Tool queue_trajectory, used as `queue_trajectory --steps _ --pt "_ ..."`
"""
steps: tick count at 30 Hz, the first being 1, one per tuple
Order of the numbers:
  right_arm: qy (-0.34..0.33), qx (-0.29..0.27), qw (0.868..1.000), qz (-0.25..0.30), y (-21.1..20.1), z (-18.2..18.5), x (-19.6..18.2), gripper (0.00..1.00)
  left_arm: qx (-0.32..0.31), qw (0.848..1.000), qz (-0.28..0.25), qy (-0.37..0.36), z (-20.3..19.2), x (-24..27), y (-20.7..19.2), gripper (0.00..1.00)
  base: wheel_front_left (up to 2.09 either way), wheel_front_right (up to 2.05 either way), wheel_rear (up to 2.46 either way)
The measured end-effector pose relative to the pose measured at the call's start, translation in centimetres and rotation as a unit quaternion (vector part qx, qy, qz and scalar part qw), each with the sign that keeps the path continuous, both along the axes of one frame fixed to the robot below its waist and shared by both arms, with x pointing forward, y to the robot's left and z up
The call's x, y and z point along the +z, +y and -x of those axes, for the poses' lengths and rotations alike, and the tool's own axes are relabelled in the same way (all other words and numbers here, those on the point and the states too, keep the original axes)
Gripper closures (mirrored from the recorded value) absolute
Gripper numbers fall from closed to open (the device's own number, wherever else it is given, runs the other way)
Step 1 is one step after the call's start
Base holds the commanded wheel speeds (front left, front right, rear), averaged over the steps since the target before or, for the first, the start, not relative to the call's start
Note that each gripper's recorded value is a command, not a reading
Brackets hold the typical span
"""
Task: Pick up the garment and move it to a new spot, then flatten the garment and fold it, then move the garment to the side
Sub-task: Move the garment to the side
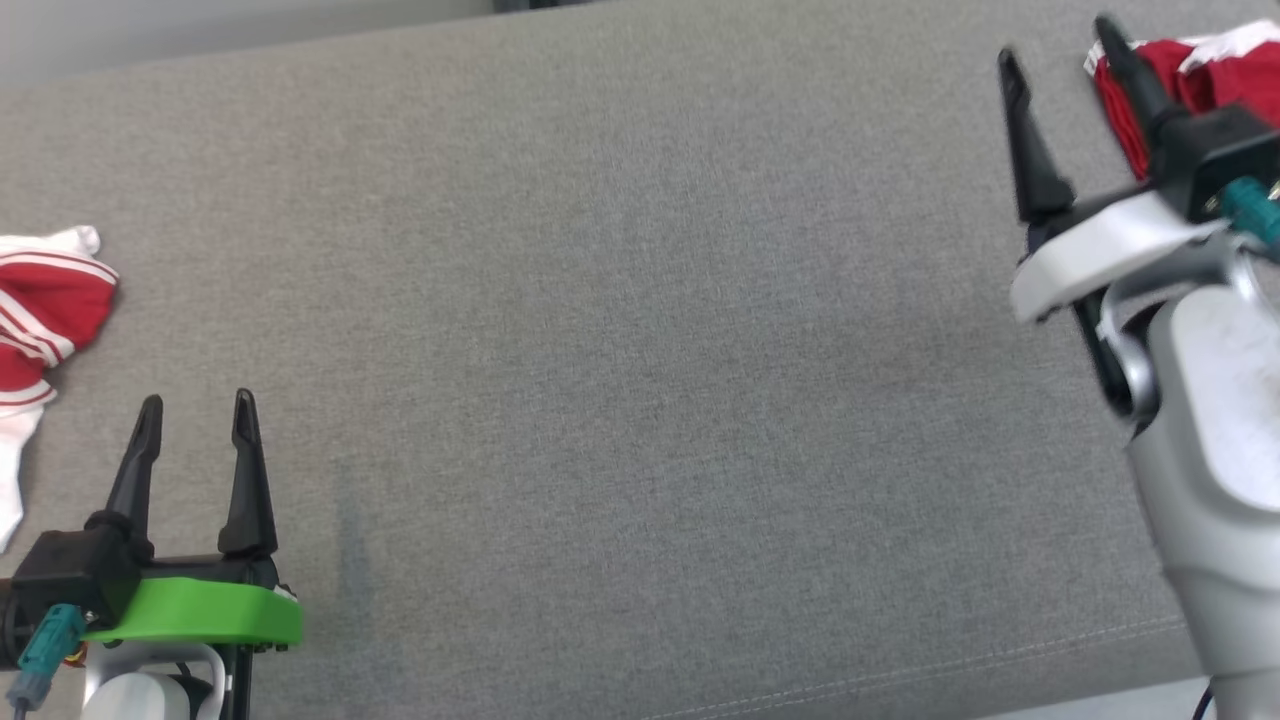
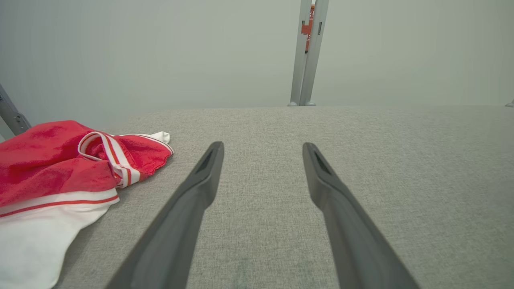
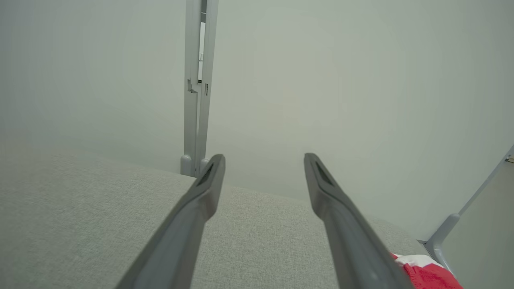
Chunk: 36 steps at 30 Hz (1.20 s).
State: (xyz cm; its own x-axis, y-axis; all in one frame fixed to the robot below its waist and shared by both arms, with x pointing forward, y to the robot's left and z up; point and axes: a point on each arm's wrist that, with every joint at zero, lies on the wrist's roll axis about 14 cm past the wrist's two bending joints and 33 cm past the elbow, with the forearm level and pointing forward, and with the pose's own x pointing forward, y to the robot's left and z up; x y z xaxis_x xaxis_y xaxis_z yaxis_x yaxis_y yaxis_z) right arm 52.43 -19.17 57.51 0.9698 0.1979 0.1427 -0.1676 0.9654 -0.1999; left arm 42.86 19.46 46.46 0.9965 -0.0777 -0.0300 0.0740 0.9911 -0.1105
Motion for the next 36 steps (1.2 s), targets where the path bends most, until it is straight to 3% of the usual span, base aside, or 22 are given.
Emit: queue_trajectory --steps 14,26,36 --pt "0.035 0.032 0.996 -0.076 4.4 6.7 -4.0 0.00 0.025 0.999 0.009 -0.023 3.0 2.3 0.8 0.00 0.00 0.00 0.00" --pt "0.064 0.008 0.990 -0.125 4.3 12.2 -6.7 0.00 0.038 0.999 0.016 -0.022 5.3 2.5 1.2 0.00 0.00 0.00 0.00" --pt "0.062 0.001 0.987 -0.146 4.6 15.1 -6.7 0.00 0.047 0.999 0.015 -0.024 7.3 2.6 1.7 0.00 0.00 0.00 0.00"
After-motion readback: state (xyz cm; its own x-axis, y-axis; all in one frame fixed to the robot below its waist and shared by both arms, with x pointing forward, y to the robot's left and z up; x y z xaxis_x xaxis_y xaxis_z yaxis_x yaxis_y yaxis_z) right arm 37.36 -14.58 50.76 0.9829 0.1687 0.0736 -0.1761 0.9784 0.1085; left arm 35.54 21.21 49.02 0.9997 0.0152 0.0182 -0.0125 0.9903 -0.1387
